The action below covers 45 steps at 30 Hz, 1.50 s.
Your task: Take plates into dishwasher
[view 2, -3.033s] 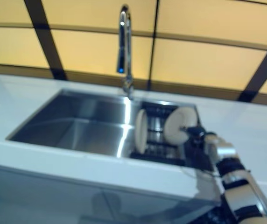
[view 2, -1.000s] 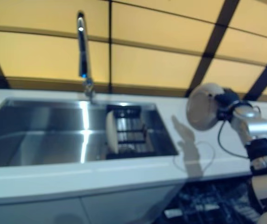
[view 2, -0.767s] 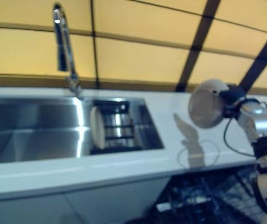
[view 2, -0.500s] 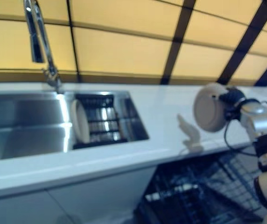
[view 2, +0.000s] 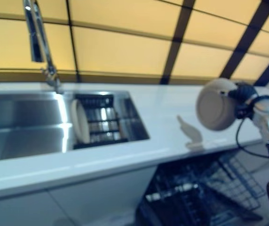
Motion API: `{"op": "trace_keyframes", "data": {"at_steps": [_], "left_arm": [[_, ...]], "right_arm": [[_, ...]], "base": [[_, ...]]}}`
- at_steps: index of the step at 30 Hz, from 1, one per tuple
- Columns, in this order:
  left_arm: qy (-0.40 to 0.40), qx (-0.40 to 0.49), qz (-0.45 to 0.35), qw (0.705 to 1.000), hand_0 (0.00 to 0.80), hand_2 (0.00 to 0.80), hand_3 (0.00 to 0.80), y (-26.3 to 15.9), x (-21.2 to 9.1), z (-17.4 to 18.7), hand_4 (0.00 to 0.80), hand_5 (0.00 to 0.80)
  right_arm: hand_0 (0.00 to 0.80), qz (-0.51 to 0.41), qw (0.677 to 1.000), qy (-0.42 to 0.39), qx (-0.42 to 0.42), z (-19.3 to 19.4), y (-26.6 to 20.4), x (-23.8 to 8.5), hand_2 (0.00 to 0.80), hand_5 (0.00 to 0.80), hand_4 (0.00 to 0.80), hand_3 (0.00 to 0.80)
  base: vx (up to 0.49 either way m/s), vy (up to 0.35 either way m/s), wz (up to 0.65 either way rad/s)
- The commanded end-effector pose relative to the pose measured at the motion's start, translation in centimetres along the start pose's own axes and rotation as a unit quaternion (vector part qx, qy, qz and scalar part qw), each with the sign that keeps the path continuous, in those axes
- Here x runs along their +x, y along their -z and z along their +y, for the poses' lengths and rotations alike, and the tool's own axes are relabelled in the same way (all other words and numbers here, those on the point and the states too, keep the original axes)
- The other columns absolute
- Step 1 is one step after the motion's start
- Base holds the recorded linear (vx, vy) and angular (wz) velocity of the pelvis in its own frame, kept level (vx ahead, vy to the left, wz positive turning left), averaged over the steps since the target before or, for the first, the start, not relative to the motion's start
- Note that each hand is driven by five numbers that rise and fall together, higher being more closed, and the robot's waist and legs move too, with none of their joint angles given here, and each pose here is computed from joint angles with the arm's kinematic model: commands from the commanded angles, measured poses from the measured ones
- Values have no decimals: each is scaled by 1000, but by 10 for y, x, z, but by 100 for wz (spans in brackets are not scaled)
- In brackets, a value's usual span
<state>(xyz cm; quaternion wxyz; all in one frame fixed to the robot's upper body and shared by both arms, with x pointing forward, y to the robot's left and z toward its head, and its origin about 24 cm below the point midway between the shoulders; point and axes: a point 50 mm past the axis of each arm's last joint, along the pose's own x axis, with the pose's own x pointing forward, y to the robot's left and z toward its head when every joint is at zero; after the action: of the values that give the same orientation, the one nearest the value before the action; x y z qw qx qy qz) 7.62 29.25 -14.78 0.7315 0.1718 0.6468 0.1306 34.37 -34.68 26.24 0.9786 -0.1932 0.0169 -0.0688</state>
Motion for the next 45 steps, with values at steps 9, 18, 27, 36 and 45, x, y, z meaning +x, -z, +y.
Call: {"op": "trace_keyframes", "data": {"at_steps": [9,18,27,36,45], "left_arm": [[2,-8,6,1000,0,0,0,-5,0,-4,0,0],[6,-15,11,1000,0,0,0,1,0,-3,0,0],[8,-15,4,1000,0,0,0,1,0,-2,0,0],[10,-16,-4,1000,0,0,0,1,0,-3,0,0],[21,-9,-18,1000,0,0,0,-5,-1,-7,0,0]], "right_arm": [[800,-2,997,-1,-81,-30,-4,-24,800,800,800,800],[800,62,992,-37,-100,-28,39,-37,800,800,800,800],[800,98,980,-107,-133,-5,71,-45,800,800,800,800],[800,123,961,-177,-175,28,98,-55,800,800,800,800],[800,118,948,-230,-184,69,111,-59,800,800,800,800]], "base": [[-57,10,-11],[-13,-6,-8],[-4,-12,-6],[-3,-3,0],[-14,-11,0]]}}
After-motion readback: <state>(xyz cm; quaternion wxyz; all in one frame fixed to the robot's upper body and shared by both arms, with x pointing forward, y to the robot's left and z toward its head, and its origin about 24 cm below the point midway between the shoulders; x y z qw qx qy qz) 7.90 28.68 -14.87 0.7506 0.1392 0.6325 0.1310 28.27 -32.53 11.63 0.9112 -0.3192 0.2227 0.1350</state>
